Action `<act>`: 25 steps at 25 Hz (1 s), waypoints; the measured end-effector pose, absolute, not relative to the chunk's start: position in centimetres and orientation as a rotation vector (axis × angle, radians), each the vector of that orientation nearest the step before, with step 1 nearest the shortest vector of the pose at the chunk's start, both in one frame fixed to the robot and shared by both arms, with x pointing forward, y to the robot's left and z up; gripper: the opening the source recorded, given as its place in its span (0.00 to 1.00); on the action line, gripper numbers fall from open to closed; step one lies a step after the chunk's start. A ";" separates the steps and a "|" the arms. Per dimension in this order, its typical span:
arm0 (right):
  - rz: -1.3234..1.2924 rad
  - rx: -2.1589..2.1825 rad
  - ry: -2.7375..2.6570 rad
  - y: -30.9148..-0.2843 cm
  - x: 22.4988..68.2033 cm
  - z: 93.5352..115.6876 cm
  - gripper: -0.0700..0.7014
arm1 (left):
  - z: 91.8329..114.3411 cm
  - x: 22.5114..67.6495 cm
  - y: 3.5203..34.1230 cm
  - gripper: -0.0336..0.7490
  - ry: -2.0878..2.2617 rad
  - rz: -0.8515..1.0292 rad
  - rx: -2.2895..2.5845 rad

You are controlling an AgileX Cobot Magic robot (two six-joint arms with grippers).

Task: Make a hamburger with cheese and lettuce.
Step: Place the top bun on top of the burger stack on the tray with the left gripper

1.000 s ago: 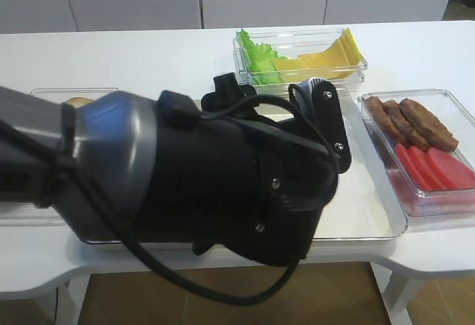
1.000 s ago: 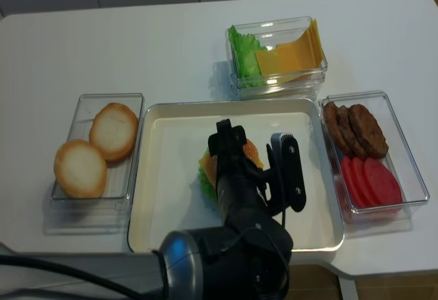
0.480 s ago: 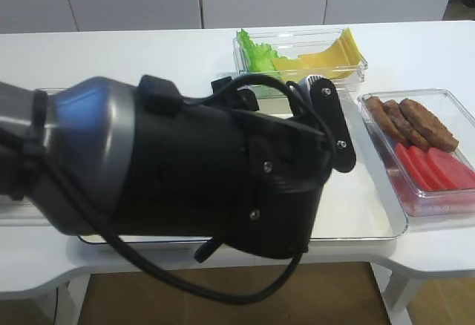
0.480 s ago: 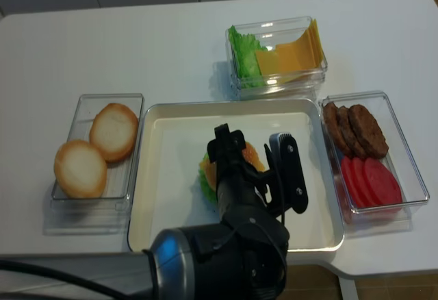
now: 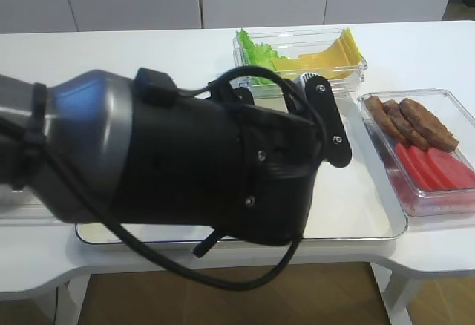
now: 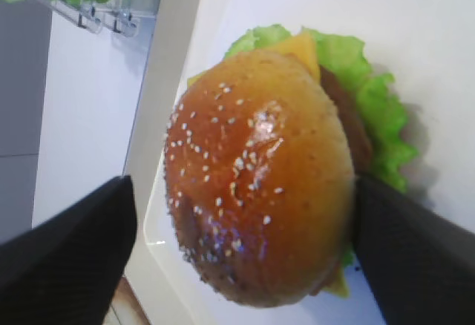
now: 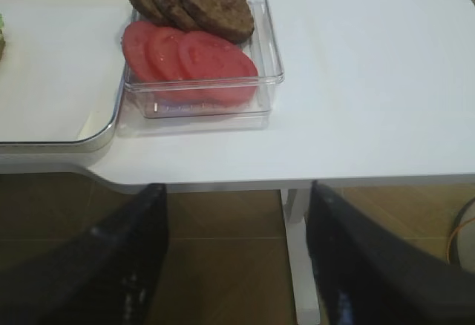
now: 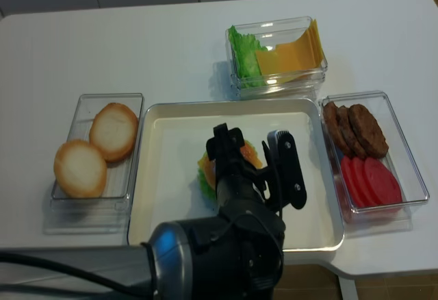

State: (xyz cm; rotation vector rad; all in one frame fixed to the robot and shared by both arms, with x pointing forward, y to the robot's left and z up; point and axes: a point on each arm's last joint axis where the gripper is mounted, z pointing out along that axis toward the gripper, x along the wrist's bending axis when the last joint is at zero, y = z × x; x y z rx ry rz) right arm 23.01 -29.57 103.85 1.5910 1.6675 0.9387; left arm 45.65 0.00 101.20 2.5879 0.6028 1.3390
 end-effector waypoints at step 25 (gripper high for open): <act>0.939 1.591 1.667 -29.6 23.0 103.9 0.68 | 100.7 45.3 -0.2 0.90 0.654 1.217 2.599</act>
